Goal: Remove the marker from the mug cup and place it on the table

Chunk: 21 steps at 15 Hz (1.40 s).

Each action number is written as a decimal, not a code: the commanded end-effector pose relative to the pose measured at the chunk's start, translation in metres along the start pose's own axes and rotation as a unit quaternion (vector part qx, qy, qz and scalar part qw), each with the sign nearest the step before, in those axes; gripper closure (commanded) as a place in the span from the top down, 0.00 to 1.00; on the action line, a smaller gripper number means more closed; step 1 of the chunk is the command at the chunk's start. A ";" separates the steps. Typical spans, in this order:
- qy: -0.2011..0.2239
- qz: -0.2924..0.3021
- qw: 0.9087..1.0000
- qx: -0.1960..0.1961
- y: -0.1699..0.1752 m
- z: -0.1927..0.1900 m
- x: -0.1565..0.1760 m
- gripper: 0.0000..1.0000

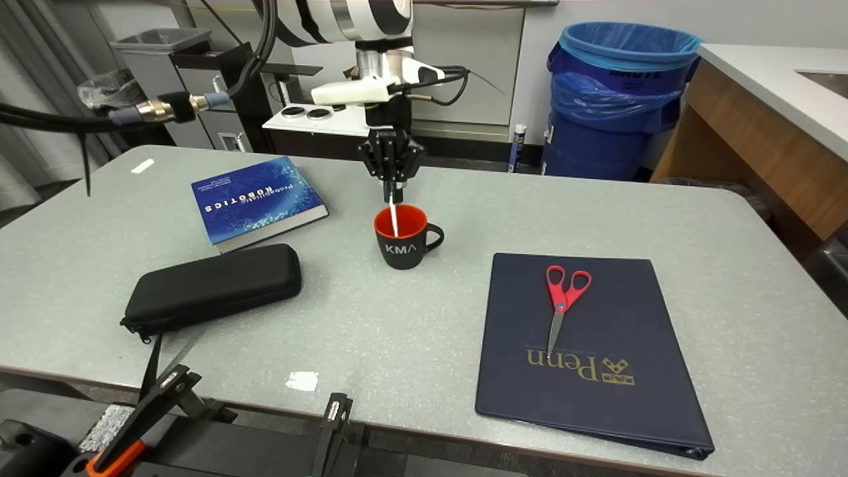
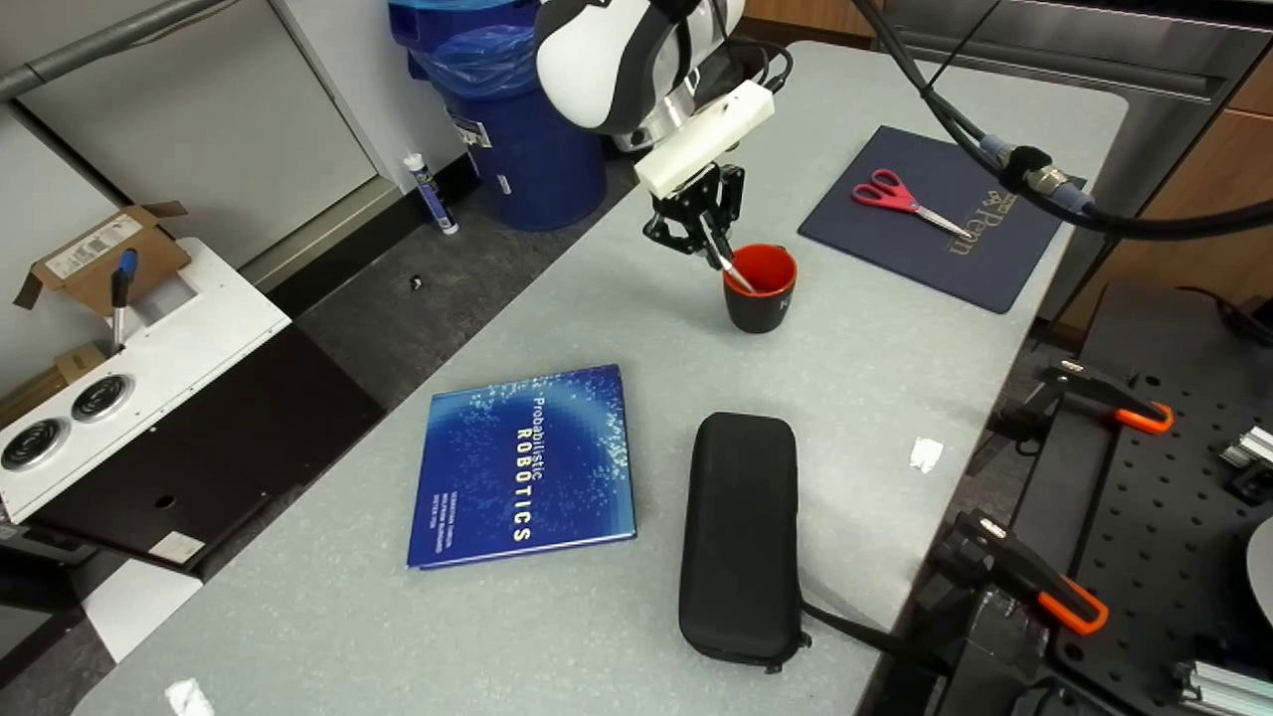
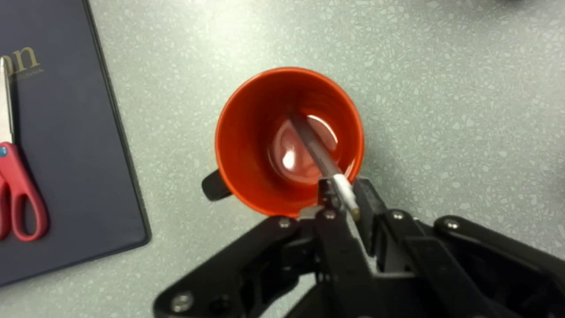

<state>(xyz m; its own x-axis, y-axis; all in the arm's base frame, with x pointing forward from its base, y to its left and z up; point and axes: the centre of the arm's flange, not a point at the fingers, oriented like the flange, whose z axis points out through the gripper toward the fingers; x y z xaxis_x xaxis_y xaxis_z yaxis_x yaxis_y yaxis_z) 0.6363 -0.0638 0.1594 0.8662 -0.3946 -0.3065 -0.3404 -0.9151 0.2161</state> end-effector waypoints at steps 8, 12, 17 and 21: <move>0.030 -0.011 0.999 0.010 0.022 -0.059 -0.058 0.03; 0.073 -0.004 0.997 0.032 0.037 -0.118 -0.091 0.03; 0.035 -0.049 0.998 0.029 -0.006 -0.120 -0.047 0.03; -0.021 -0.068 0.997 0.021 -0.046 -0.065 0.006 0.03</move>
<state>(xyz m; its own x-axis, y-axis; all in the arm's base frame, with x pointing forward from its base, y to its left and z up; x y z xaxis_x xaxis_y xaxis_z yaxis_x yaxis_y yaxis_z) 0.6288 -0.0211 0.2551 0.9139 -0.2917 -0.2822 -0.2602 -0.9547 0.1442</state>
